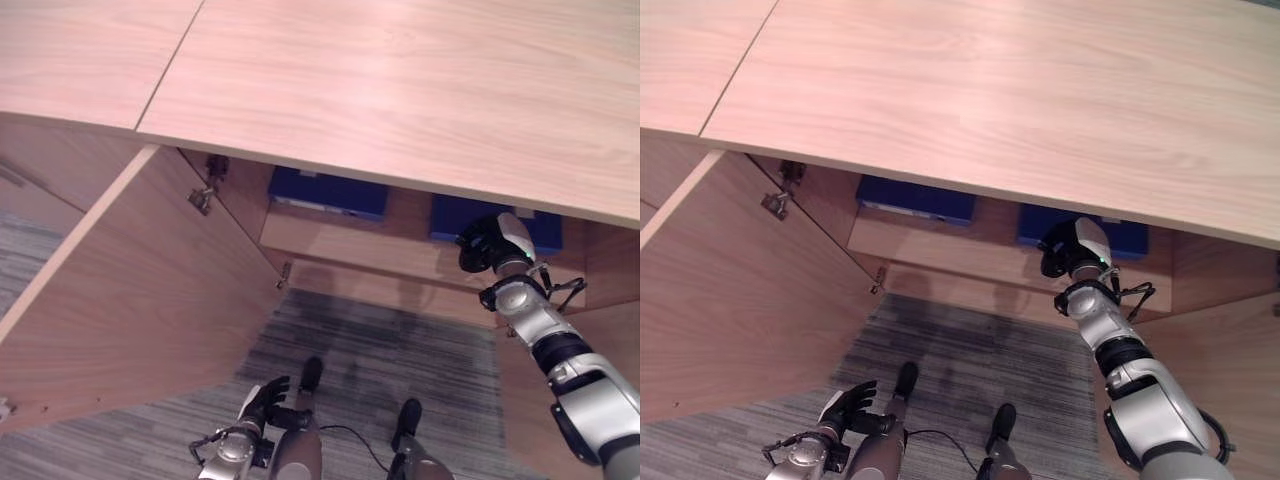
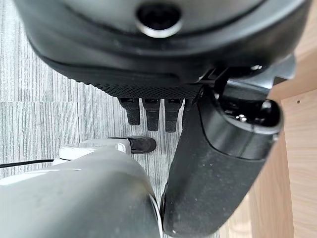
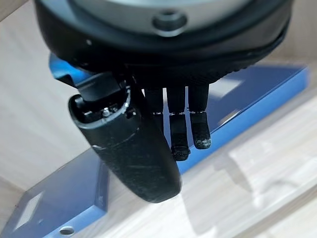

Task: Put the empty folder in the office cabinet

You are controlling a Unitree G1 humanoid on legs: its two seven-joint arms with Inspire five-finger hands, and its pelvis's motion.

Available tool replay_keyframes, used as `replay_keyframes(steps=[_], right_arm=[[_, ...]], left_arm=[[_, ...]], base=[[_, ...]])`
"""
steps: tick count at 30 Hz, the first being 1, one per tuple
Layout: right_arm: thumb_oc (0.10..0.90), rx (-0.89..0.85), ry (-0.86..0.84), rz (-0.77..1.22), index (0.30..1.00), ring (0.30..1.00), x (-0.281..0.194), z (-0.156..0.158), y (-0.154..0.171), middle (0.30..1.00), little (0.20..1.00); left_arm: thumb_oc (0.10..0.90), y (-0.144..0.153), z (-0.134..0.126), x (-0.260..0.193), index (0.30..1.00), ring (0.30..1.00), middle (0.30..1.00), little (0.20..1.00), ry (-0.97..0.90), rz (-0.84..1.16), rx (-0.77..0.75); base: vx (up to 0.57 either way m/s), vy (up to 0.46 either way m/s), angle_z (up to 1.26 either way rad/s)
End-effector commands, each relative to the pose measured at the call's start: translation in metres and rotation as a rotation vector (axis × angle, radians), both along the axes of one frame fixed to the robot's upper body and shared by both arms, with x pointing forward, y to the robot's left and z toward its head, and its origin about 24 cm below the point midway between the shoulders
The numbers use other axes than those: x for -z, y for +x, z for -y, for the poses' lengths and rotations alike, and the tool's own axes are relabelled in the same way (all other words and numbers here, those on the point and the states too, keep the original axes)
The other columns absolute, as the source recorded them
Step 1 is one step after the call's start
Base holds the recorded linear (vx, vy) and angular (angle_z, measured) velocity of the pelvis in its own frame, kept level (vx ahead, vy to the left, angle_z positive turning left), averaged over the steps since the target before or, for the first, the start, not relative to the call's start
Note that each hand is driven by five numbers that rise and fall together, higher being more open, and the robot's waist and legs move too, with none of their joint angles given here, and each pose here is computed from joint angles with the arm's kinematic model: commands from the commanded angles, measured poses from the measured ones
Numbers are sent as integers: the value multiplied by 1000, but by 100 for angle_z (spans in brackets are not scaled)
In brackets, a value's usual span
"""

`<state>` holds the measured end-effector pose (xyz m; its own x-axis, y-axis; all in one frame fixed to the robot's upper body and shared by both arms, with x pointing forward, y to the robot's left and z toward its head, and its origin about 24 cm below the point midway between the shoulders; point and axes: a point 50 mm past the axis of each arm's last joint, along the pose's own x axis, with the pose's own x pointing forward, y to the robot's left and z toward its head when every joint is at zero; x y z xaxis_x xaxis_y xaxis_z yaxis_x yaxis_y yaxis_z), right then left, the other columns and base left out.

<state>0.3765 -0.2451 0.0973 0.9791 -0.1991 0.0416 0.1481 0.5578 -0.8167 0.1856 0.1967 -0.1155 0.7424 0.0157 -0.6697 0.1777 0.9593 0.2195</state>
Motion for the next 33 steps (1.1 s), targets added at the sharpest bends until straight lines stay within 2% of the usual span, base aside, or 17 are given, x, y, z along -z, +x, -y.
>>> replay_keyframes(steps=[1,17,27,33], right_arm=[[400,66,-41,219,300,300,-65,24,8,300,300],[400,218,91,252,300,300,-76,37,15,300,300],[400,364,21,309,300,300,-112,79,5,300,300],[400,398,-13,360,300,300,-140,90,2,300,300]], left_arm=[[800,24,-4,-16,900,900,900,900,40,104,36],[800,36,2,-26,900,900,900,900,16,162,40],[800,29,1,-23,900,900,900,900,15,147,55],[800,27,0,-22,900,900,900,900,18,141,72]], base=[[-63,3,22],[-29,-1,8],[4,0,3],[6,-4,3]])
